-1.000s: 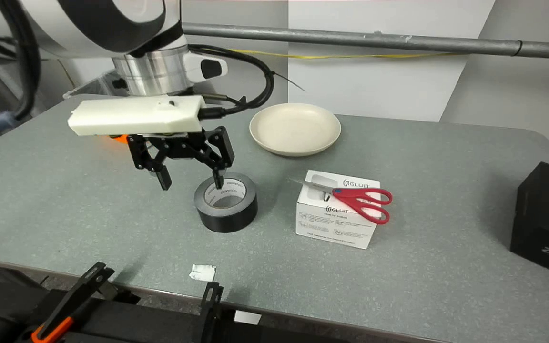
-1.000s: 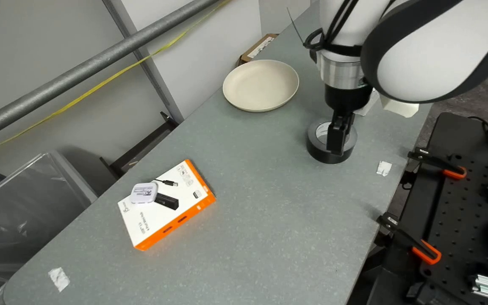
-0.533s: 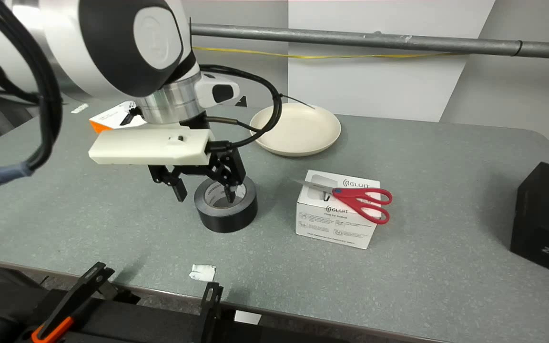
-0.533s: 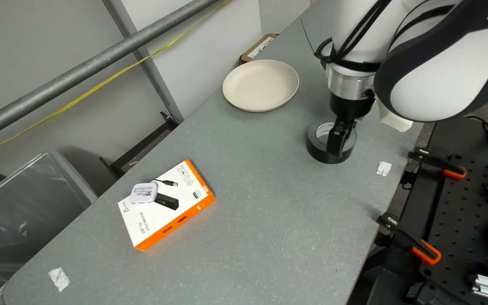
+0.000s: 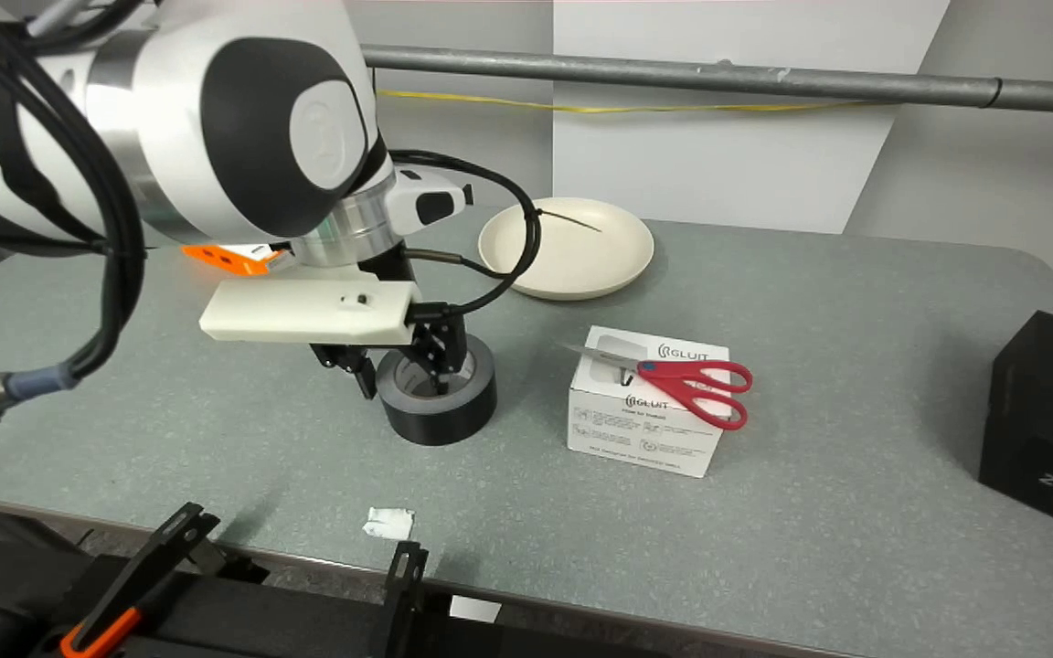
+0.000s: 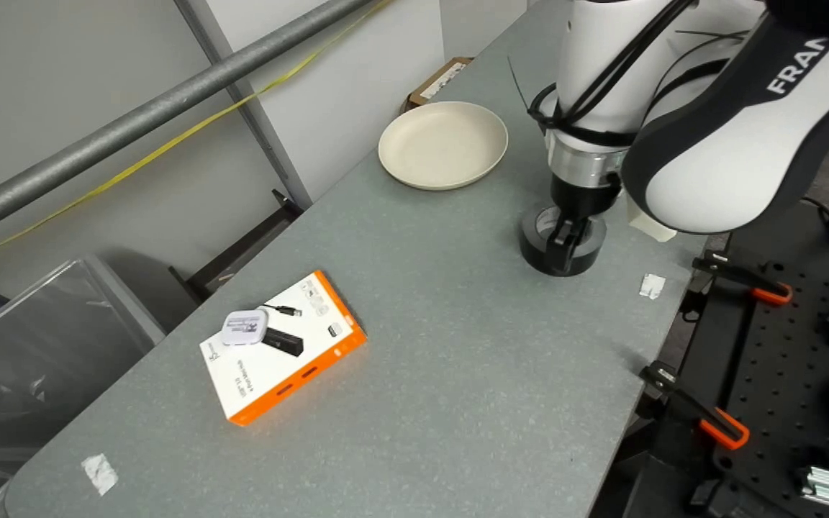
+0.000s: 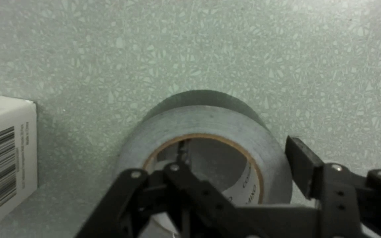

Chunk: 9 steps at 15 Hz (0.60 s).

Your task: Put the black masking tape on the plate

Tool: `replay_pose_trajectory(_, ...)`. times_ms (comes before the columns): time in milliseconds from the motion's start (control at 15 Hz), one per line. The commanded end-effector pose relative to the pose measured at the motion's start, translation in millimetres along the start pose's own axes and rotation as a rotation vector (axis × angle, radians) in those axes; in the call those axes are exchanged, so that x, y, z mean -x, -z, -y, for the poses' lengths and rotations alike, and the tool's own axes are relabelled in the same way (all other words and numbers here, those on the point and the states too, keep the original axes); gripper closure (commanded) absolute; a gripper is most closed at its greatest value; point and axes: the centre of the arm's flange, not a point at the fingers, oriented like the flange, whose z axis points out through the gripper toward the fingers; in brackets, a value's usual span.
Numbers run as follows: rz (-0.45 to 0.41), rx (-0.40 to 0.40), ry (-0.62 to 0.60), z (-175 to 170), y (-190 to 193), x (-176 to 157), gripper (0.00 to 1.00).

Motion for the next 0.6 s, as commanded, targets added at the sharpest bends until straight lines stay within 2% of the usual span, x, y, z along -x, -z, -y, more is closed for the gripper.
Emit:
replay_pose_trajectory(0,-0.039,-0.015,0.0,12,-17,-14,0.58)
replay_pose_trajectory(333,-0.038,-0.037,-0.01,19,-24,-24,0.96)
replay_pose_trajectory(533,-0.057,-0.029,-0.039,1,-3,-26,0.94)
